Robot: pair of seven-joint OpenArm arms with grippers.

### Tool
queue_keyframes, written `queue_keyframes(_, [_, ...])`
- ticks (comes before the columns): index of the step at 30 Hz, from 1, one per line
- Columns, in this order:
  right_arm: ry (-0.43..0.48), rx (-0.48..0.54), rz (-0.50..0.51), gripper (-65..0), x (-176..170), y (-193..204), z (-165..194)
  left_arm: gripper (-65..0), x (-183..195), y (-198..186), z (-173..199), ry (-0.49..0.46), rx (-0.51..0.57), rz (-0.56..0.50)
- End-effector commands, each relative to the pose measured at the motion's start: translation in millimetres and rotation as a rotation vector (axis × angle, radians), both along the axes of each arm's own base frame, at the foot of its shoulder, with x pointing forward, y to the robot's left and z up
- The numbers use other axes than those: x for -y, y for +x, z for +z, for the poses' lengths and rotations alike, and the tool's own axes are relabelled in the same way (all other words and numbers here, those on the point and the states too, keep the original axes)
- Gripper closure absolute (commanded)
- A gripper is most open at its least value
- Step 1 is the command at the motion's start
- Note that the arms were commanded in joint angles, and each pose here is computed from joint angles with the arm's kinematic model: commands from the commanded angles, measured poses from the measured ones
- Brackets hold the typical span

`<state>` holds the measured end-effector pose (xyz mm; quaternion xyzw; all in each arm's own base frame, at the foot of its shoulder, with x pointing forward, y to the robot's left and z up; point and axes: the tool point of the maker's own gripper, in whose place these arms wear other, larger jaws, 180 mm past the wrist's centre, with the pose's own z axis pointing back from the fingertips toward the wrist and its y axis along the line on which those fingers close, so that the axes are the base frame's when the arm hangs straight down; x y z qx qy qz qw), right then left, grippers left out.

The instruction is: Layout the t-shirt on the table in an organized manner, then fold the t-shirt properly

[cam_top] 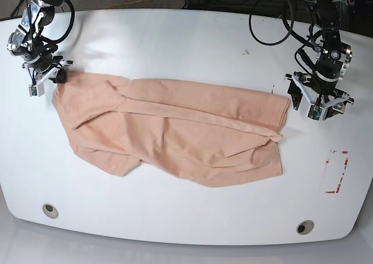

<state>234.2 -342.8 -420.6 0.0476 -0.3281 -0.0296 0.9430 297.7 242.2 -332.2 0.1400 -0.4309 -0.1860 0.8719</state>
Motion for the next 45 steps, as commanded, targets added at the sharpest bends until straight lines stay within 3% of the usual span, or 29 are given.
queue_keyframes(1, [-0.025, 0.037, 0.005, -0.6, 8.7, 6.3, 12.4, -44.5, 6.1, 10.2, 14.4, -0.025, 0.061, -0.010])
queue_keyframes(10, [-0.019, 0.035, 0.008, -0.6, 5.5, 6.0, 10.8, -46.6, 21.0, 20.8, 17.6, -0.117, 0.086, -0.003])
queue_keyframes(20, [-0.016, 0.032, 0.007, -0.6, 3.1, 4.9, 8.7, -59.9, 21.8, 26.0, -5.9, -0.162, -0.010, 0.051])
queue_keyframes(30, [-0.013, 0.034, 0.007, -0.6, 2.8, 5.2, 9.0, -59.8, 24.1, 28.8, -34.5, -0.242, -0.076, 0.067])
queue_keyframes(41, [-0.012, 0.035, 0.007, -0.3, 2.7, 5.3, 9.1, -59.4, 38.6, 27.4, -52.6, -0.255, -0.130, 0.032])
queue_keyframes(45, [-0.012, 0.035, 0.007, -0.3, 2.7, 5.3, 9.1, -51.6, 38.4, 26.1, -56.0, -0.254, -0.139, 0.035])
